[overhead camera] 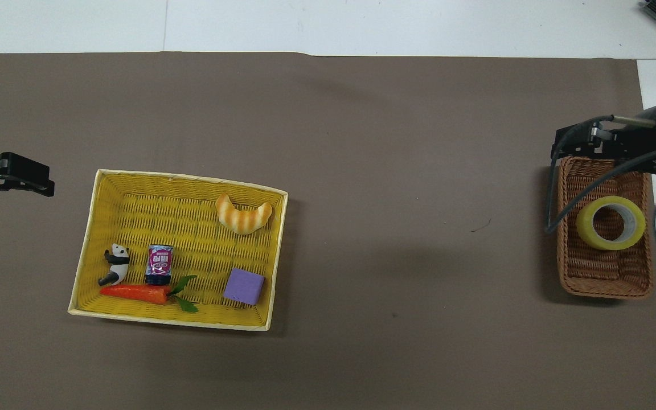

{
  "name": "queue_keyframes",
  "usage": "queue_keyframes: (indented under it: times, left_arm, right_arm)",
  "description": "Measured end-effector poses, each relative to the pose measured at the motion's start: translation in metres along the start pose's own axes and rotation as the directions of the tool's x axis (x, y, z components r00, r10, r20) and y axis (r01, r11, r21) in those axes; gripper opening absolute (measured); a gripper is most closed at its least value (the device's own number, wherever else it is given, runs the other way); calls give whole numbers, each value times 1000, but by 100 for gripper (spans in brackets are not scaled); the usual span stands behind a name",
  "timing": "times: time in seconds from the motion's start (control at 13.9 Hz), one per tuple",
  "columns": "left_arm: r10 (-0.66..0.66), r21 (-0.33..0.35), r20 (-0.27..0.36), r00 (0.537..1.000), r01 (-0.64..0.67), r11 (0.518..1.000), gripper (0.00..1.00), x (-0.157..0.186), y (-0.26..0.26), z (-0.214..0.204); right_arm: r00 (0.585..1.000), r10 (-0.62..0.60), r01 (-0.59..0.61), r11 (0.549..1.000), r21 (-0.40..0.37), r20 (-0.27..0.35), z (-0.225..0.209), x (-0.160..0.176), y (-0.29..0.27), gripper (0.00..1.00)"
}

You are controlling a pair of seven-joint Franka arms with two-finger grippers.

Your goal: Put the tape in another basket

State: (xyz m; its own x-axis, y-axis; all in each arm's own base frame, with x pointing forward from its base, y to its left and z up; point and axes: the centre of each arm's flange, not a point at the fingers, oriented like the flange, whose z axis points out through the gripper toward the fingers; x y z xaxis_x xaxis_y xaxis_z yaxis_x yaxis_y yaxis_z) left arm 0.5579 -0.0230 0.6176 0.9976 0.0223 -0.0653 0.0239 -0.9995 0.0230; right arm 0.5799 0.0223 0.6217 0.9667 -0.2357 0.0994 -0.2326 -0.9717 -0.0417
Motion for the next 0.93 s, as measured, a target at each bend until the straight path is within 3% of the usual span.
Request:
queue_keyframes:
  times: [0.5, 0.93]
  left_arm:
    - [-8, 0, -1, 1000, 8, 1000, 100, 0, -4, 0]
    - [55, 0, -48, 997, -55, 999, 100, 4, -1, -8]
  right_arm:
    - [999, -15, 15, 1000, -10, 41, -77, -40, 38, 100]
    - [992, -89, 90, 996, -12, 87, -64, -43, 63, 100]
